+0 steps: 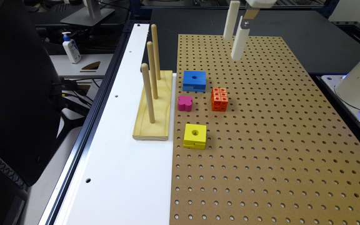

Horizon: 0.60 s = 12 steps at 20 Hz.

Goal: Pick up pink flower.

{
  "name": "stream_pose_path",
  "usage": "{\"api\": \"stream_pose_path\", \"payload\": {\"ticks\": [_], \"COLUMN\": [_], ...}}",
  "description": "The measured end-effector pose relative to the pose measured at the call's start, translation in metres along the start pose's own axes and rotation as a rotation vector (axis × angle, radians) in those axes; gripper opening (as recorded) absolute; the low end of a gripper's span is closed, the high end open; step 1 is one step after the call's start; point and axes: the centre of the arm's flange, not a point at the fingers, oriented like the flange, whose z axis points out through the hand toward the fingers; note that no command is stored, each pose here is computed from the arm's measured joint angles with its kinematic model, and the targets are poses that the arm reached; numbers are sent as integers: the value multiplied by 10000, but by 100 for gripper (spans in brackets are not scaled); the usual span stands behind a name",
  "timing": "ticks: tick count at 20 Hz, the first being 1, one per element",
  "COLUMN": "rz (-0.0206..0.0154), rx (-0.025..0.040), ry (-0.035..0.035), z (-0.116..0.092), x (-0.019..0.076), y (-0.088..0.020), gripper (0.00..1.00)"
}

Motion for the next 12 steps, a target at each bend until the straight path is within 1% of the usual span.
{"api": "stream_pose_path", "payload": {"ticks": [3,4,5,7,9,11,12], "rz": [13,21,32,59,84,102,106], "rx": [19,35,62,90,84,71,50], "ry": [-15,-13,-3,-4,-36,-65,-90], "z": [13,16,13,25,61,91,111], "x": [85,121,166,251,329,376,387], "y": [-85,-120,-161,-234,-301,-337,-345], "gripper": [100,100,100,100,100,100,100]}}
